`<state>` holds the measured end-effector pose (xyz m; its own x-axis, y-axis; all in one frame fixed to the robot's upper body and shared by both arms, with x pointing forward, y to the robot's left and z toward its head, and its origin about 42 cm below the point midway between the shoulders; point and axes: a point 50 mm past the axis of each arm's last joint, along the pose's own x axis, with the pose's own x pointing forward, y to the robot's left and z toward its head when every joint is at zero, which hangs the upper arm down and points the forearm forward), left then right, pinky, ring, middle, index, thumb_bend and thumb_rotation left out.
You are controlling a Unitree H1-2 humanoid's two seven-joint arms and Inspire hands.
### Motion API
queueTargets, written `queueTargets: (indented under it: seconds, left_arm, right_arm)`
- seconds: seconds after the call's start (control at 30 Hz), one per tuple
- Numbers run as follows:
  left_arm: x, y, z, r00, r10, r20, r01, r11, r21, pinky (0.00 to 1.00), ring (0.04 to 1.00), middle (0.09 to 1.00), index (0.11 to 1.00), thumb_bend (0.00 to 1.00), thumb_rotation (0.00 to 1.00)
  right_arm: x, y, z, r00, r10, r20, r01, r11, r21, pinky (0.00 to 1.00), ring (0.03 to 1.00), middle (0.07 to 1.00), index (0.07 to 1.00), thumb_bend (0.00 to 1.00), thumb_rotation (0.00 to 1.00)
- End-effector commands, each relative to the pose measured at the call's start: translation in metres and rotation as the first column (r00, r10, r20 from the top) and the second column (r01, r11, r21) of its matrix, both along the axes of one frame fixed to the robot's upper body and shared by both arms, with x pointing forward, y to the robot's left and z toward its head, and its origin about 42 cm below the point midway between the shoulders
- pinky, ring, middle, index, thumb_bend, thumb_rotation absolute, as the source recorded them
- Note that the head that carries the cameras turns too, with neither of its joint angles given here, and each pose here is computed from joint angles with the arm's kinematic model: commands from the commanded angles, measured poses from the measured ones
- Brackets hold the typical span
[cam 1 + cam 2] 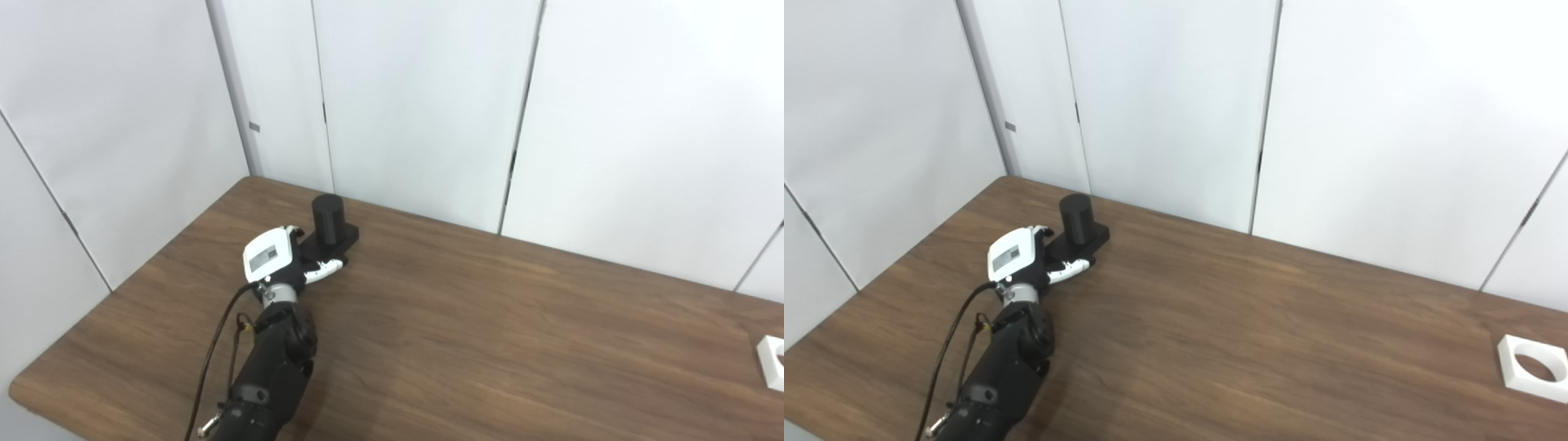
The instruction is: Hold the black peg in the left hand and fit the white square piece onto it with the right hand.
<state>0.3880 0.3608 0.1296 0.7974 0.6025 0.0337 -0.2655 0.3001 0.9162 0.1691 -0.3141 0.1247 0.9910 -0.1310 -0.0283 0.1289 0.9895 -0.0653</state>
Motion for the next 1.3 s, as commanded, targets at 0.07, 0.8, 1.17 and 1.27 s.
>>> queueTargets:
  seconds: [0.07, 0.8, 1.17, 1.27]
  left_arm:
    - [0.021, 0.01, 0.029, 0.997, 0.012, 0.078, -0.015, 0.999, 0.043, 0.91, 0.911, 0.896, 0.793, 0.92, 0.61]
    - [0.027, 0.017, 0.019, 0.989, 0.037, 0.14, -0.044, 0.998, 0.046, 0.84, 0.826, 0.768, 0.547, 0.86, 0.28]
    - [0.022, 0.021, 0.014, 0.976, 0.039, 0.214, -0.026, 0.998, -0.06, 0.8, 0.82, 0.708, 0.48, 0.52, 0.05]
    - [0.018, 0.022, 0.013, 0.978, 0.024, 0.208, -0.012, 0.998, -0.057, 0.74, 0.801, 0.701, 0.481, 0.52, 0.05]
  right_arm:
    - [-0.001, 0.003, 0.003, 1.0, 0.02, -0.003, -0.02, 1.0, 0.02, 0.95, 0.909, 0.861, 0.904, 0.72, 0.99]
    - [-0.002, 0.005, 0.003, 1.0, 0.012, -0.001, -0.012, 1.0, 0.005, 1.0, 0.913, 0.858, 0.912, 0.76, 0.99]
    - [-0.001, 0.009, 0.004, 1.0, 0.019, 0.001, -0.019, 1.0, 0.02, 0.92, 0.888, 0.842, 0.894, 0.78, 0.97]
    - [-0.001, 0.011, 0.004, 1.0, 0.025, 0.001, -0.025, 0.999, 0.02, 0.93, 0.896, 0.852, 0.899, 0.79, 0.97]
